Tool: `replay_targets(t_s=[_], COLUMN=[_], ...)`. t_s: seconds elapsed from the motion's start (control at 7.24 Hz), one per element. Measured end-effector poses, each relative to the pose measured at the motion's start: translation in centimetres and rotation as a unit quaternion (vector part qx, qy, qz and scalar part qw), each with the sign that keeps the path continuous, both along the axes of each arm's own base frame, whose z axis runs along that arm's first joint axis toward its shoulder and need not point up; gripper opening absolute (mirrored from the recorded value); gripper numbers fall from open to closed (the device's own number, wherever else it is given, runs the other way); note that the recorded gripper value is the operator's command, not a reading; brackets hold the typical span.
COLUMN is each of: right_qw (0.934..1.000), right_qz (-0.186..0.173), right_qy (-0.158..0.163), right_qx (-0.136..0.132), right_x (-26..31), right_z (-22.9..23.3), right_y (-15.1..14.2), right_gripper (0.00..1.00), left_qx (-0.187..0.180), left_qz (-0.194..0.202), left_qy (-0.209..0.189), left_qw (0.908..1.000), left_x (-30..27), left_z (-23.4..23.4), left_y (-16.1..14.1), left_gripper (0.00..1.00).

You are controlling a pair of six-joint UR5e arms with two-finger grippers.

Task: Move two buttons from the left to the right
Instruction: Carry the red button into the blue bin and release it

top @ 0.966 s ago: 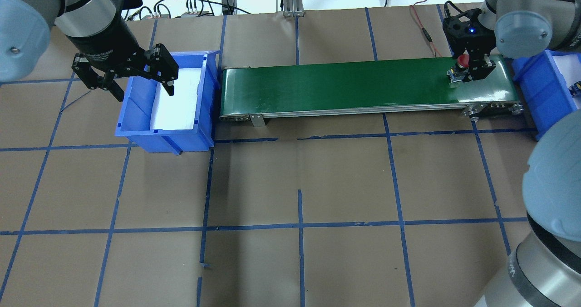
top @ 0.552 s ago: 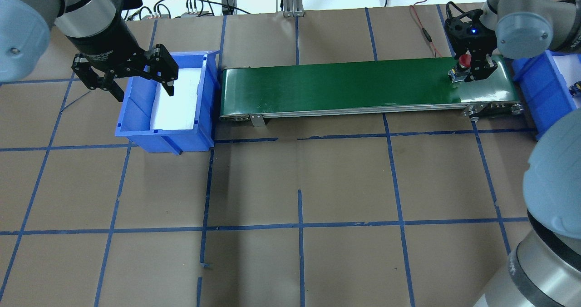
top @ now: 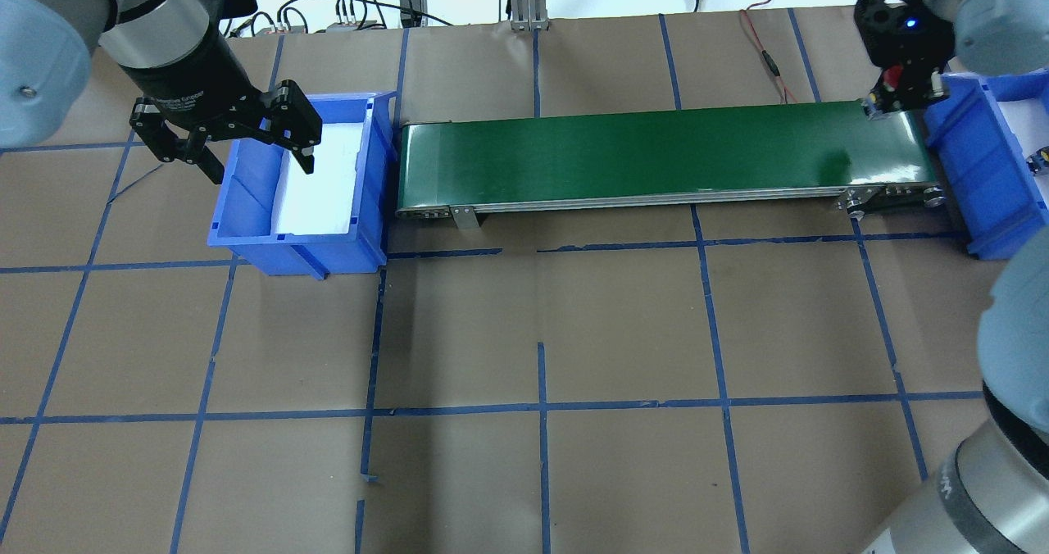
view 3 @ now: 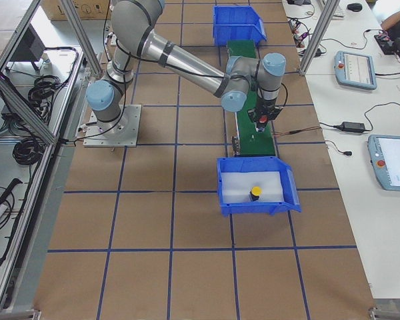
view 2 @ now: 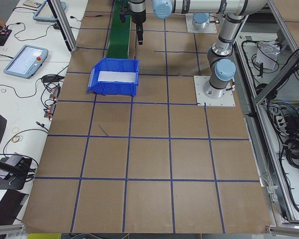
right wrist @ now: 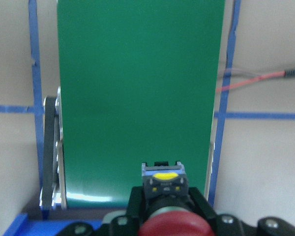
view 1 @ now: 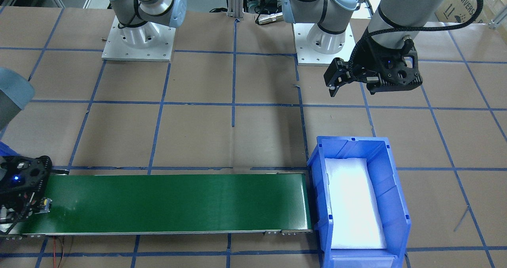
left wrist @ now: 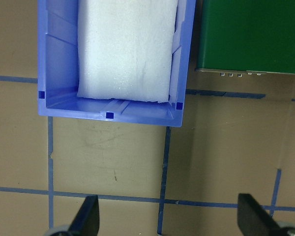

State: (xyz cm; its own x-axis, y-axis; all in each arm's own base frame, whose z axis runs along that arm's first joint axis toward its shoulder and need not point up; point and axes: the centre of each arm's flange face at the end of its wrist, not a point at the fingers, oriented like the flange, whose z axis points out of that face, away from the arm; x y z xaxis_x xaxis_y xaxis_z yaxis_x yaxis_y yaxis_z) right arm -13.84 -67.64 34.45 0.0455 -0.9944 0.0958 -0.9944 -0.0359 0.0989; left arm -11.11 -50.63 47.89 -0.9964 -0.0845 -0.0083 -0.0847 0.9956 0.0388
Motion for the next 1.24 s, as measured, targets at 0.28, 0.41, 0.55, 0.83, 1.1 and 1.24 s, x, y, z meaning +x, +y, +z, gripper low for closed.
replay_targets(t_s=[0.28,0.41,0.55,0.83,1.1,1.24], right_qw=[0.9991,0.9991,0.9991,0.9993,0.9988,0.9986], right_qz=[-0.037,-0.025,-0.008,-0.004,-0.005,-0.005], right_qy=[0.000,-0.004,-0.013,-0.034,-0.049,-0.053], right_qx=[-0.022,-0.035,-0.039,-0.017,0.000,0.004], right_x=[-11.1,-15.5,-18.5,-20.2,-20.4,-20.4], right_z=[2.9,1.9,-1.4,-6.6,-8.7,-9.4], right_y=[2.6,3.9,4.6,5.5,5.8,5.8], right_gripper=[0.12,0.11,0.10,0.11,0.40,0.94], left_qx=[0.000,0.000,0.000,0.000,0.000,0.000], left_qz=[0.000,0.000,0.000,0.000,0.000,0.000], left_qy=[0.000,0.000,0.000,0.000,0.000,0.000], left_qw=[1.0000,1.0000,1.0000,1.0000,1.0000,1.0000], left_x=[0.0,0.0,0.0,0.0,0.0,0.0], left_z=[0.0,0.0,0.0,0.0,0.0,0.0], left_y=[0.0,0.0,0.0,0.0,0.0,0.0], left_gripper=[1.00,1.00,1.00,1.00,1.00,1.00])
